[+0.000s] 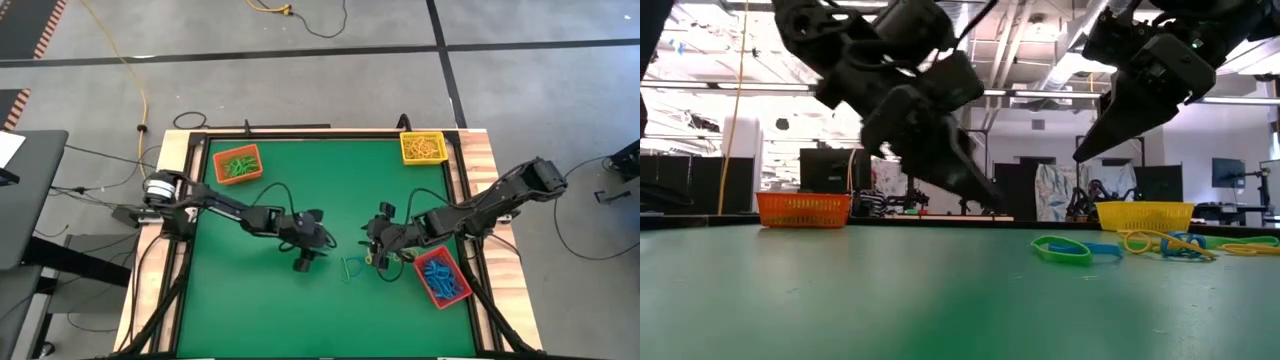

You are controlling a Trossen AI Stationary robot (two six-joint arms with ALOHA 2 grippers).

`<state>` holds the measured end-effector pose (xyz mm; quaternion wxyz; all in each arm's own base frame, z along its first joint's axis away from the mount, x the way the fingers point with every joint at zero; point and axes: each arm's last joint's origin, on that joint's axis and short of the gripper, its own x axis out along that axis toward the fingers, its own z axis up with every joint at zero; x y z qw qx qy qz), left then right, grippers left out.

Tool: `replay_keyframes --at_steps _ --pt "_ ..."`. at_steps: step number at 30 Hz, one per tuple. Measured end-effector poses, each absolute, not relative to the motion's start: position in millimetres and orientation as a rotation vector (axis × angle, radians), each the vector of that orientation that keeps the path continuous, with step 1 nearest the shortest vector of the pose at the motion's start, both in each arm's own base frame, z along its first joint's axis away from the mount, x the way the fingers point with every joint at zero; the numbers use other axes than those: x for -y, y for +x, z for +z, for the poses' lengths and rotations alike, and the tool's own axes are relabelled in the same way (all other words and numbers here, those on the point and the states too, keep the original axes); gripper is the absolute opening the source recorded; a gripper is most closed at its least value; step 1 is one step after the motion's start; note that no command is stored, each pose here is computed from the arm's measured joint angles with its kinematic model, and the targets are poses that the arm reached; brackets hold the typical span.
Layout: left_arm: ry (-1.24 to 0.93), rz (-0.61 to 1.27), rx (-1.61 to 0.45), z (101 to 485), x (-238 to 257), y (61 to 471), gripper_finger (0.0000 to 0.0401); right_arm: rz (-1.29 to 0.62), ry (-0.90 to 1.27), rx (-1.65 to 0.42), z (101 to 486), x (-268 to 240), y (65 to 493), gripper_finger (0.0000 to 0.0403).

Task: Sort rubber bands into baskets
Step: Put the green rubber band into the orange bin

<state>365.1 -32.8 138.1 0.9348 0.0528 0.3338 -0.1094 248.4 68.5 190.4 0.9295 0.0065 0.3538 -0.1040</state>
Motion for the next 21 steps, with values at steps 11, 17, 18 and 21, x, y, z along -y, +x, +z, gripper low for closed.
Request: replay_keyframes --at_steps 11,17,18,21 --pt "0.103 -0.359 -0.692 110.7 50.7 409.3 0.0180 -0.217 0.011 -0.739 189.3 -68.1 247.4 0.0219" --pt "0.113 -0.329 -0.695 106.9 50.2 416.6 0.0180 -0.225 0.014 -0.755 188.1 -67.7 246.1 0.0219" --pt "0.114 -0.327 -0.694 107.1 50.1 416.7 0.0180 -0.225 0.014 -0.756 188.1 -67.7 246.1 0.0219" --pt "0.115 -0.327 -0.695 107.0 50.1 416.6 0.0175 -0.225 0.013 -0.757 188.0 -67.7 246.0 0.0219"
